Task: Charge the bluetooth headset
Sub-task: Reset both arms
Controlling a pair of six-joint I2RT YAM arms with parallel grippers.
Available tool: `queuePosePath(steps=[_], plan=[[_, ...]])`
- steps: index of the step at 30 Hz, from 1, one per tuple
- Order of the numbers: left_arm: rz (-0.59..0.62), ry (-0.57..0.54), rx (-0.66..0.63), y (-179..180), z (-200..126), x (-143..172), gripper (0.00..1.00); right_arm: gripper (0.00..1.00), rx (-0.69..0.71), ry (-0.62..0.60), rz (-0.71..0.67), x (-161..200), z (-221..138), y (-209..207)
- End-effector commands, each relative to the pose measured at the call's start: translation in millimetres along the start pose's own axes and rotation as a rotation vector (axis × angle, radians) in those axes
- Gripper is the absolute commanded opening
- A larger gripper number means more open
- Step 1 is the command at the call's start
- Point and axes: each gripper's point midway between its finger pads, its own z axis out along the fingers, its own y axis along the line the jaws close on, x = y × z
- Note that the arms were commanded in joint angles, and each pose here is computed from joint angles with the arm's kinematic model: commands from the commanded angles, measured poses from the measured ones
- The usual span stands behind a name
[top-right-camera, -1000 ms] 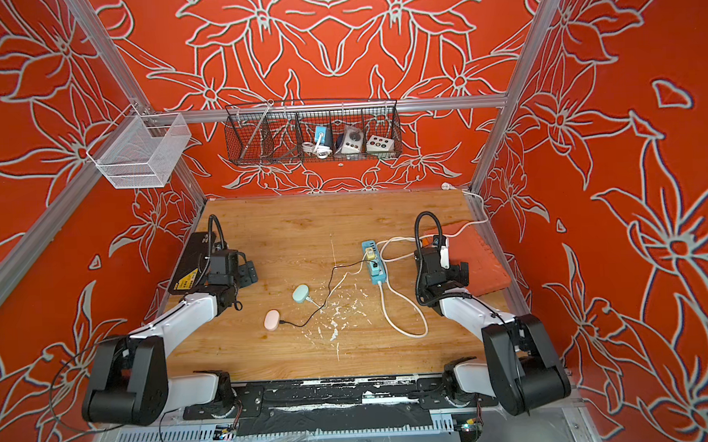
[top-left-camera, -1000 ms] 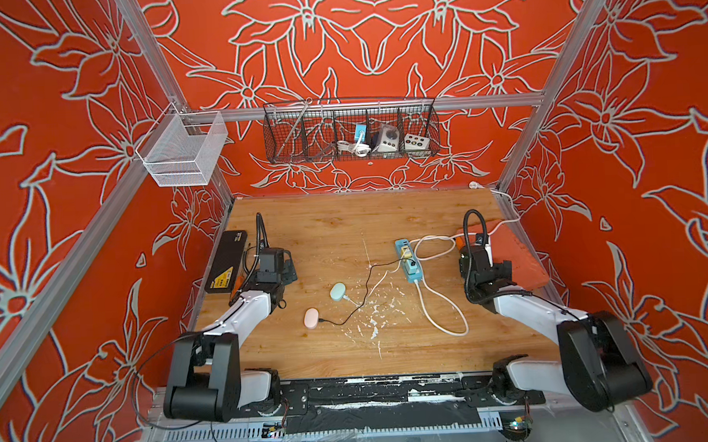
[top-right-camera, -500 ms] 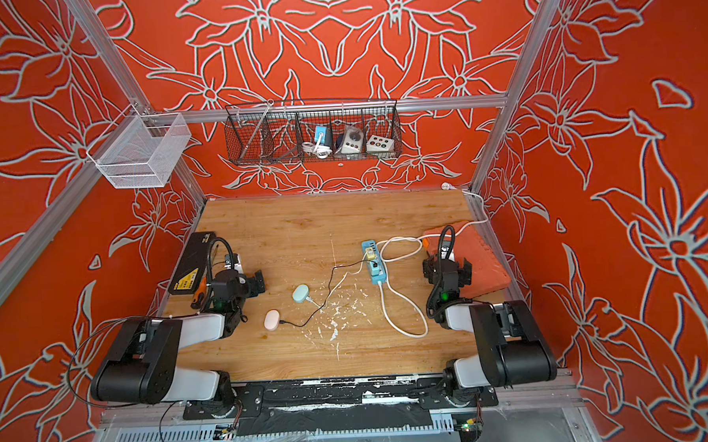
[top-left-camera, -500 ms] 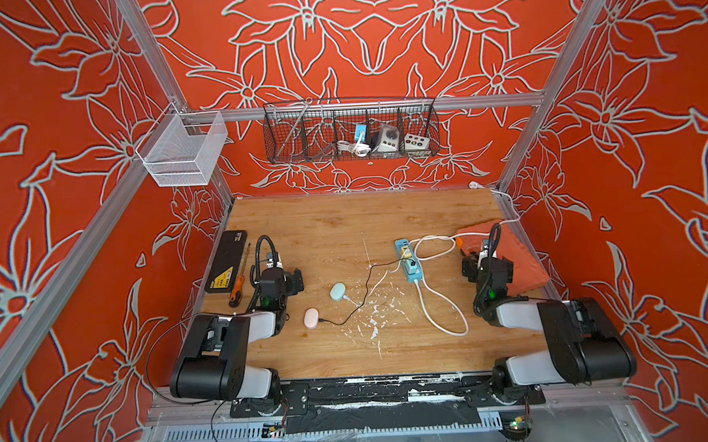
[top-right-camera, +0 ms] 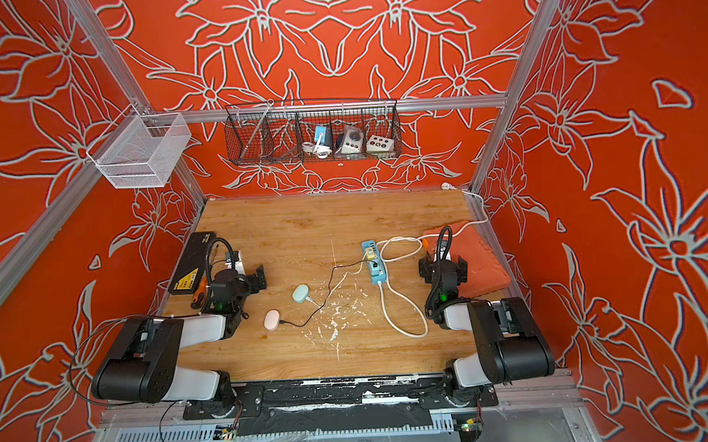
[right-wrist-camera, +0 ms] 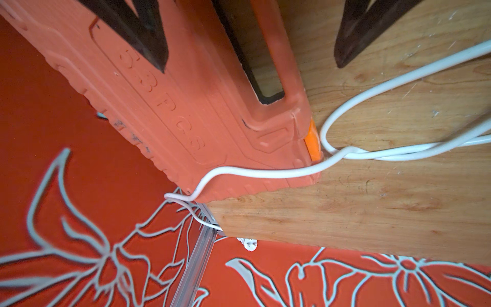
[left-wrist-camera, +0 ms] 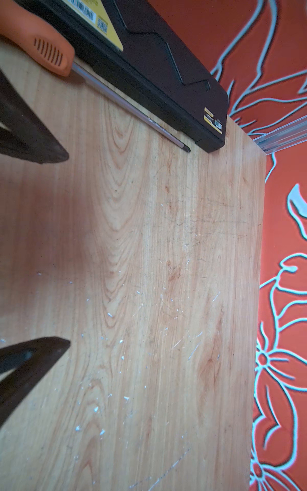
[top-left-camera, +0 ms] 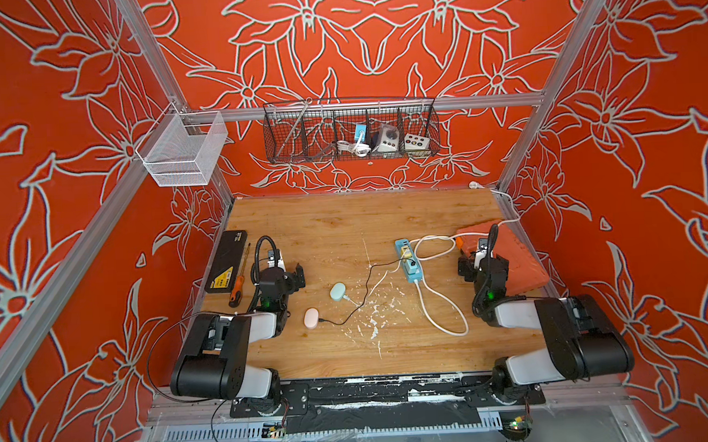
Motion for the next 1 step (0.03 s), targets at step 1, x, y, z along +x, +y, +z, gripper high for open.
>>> queuePosePath(steps=[1], plan=[[0.011, -0.031, -0.005, 0.7, -2.7, -5.6, 0.99, 0.98, -0.008, -0.019, 0.008, -7.3, 1.7, -0.2]])
